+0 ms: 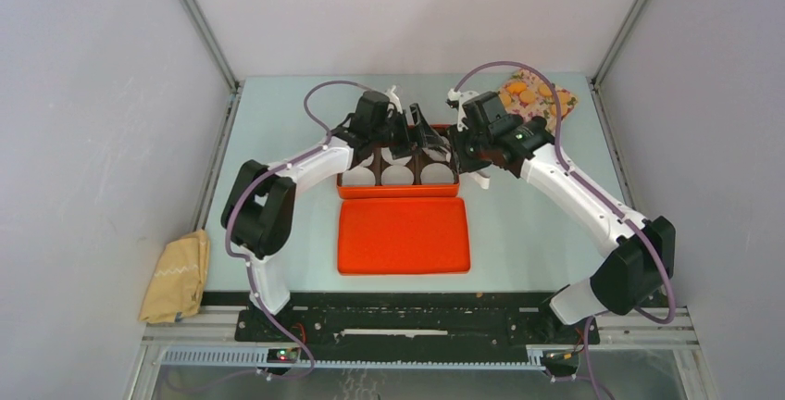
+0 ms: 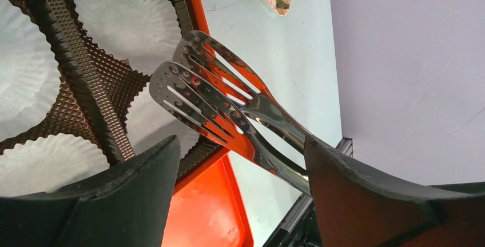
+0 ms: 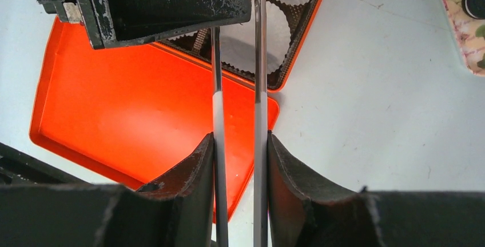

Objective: Pack the cookies

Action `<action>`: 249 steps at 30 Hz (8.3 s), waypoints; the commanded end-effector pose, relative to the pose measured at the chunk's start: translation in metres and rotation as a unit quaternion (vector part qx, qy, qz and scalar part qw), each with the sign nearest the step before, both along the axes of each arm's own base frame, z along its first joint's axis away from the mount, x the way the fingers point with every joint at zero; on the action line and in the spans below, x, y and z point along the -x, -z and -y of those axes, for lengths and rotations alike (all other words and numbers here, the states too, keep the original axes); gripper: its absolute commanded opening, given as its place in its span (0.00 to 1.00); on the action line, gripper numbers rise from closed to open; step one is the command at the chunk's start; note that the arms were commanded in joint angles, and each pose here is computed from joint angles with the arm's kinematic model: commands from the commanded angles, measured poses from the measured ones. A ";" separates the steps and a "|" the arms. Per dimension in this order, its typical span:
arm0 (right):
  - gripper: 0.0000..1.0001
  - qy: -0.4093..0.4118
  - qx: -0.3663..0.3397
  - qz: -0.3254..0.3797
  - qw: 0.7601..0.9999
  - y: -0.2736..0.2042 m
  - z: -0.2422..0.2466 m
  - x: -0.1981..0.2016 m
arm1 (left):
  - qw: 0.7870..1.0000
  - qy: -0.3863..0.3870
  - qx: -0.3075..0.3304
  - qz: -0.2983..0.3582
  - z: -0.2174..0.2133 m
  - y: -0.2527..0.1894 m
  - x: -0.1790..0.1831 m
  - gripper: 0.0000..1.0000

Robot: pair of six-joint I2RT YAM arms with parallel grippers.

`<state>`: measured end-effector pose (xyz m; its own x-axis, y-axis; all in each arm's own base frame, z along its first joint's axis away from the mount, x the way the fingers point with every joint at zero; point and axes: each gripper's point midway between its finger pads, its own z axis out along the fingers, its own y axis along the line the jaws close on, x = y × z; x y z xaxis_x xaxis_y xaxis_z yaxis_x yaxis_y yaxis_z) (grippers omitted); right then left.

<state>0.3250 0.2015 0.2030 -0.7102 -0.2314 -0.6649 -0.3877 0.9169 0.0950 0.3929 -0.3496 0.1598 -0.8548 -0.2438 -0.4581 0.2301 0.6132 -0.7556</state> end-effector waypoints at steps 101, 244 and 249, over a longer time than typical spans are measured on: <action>0.49 0.358 0.015 -0.055 0.932 0.108 0.179 -0.174 | 0.967 -0.125 -0.204 0.088 -0.120 -0.022 0.041 0.88; 0.50 0.411 0.005 -0.032 0.911 0.081 0.196 -0.110 | 0.934 -0.333 -0.113 0.062 -0.245 -0.054 0.024 0.89; 0.50 0.418 0.006 -0.037 0.908 0.079 0.199 -0.122 | 0.935 -0.332 -0.112 0.060 -0.244 -0.053 0.023 0.89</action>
